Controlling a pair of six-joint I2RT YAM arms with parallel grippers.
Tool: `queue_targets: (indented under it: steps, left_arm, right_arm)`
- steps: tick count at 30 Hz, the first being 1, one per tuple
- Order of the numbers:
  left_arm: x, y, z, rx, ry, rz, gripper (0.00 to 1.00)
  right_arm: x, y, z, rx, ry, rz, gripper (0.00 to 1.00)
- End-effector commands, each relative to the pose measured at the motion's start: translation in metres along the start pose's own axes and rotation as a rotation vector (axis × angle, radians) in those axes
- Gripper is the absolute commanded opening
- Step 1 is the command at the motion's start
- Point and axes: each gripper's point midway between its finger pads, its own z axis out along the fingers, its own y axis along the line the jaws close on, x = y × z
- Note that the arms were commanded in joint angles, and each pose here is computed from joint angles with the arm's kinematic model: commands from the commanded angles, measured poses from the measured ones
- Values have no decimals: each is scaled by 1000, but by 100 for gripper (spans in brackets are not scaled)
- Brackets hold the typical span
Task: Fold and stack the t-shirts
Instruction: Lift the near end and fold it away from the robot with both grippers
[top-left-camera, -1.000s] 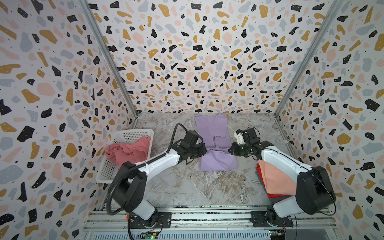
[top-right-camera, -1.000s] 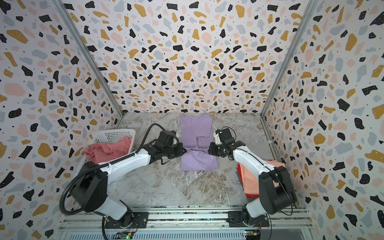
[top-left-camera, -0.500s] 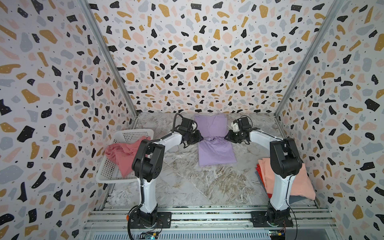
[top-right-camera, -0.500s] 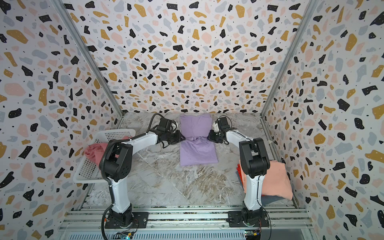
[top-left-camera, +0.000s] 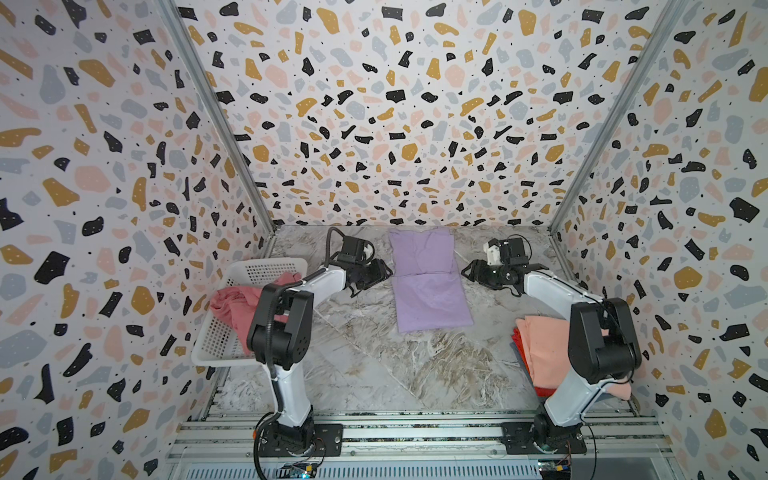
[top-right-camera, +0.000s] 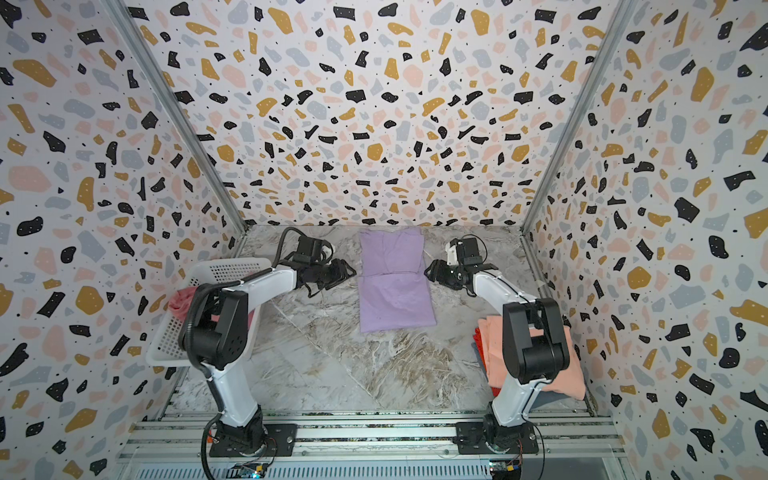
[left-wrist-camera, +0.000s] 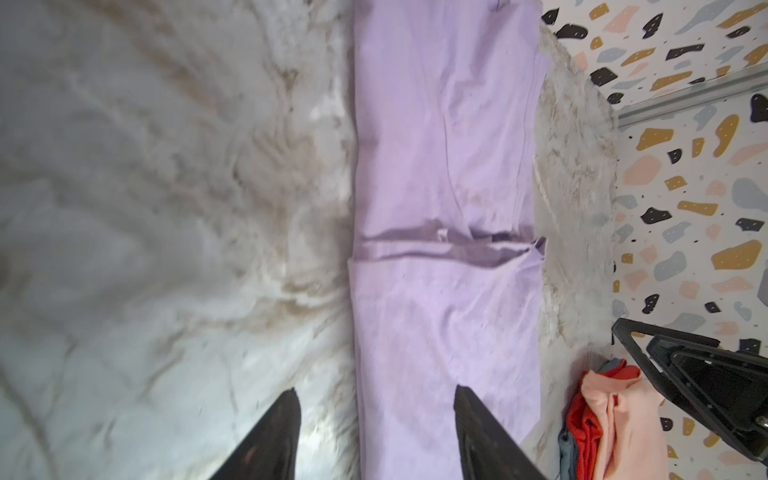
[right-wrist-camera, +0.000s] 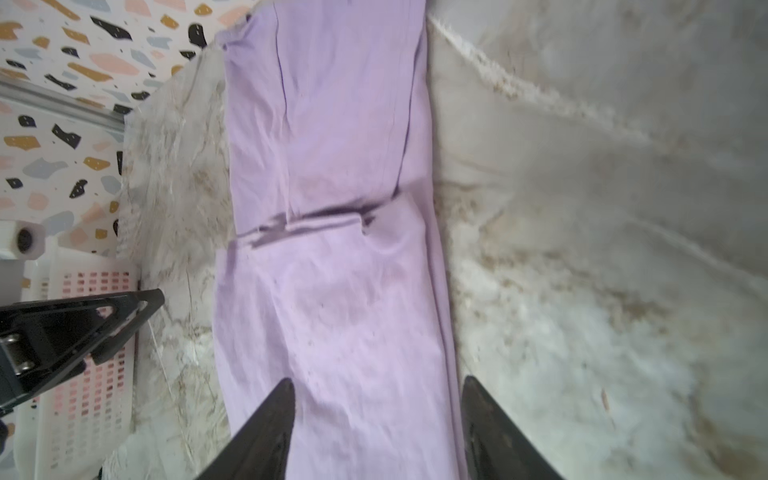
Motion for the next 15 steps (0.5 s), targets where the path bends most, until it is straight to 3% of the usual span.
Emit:
queue_targets:
  steps: [1, 7, 15]
  left_arm:
    - [33, -3, -19, -10, 4, -13, 62]
    - [107, -11, -24, 22, 45, -96, 64]
    - [139, -12, 2, 89, 57, -239, 63]
  right_arm:
    - [49, -9, -12, 10, 106, 34, 66]
    - [107, -23, -15, -14, 201, 104, 66]
    - [132, -30, 7, -70, 227, 218, 66]
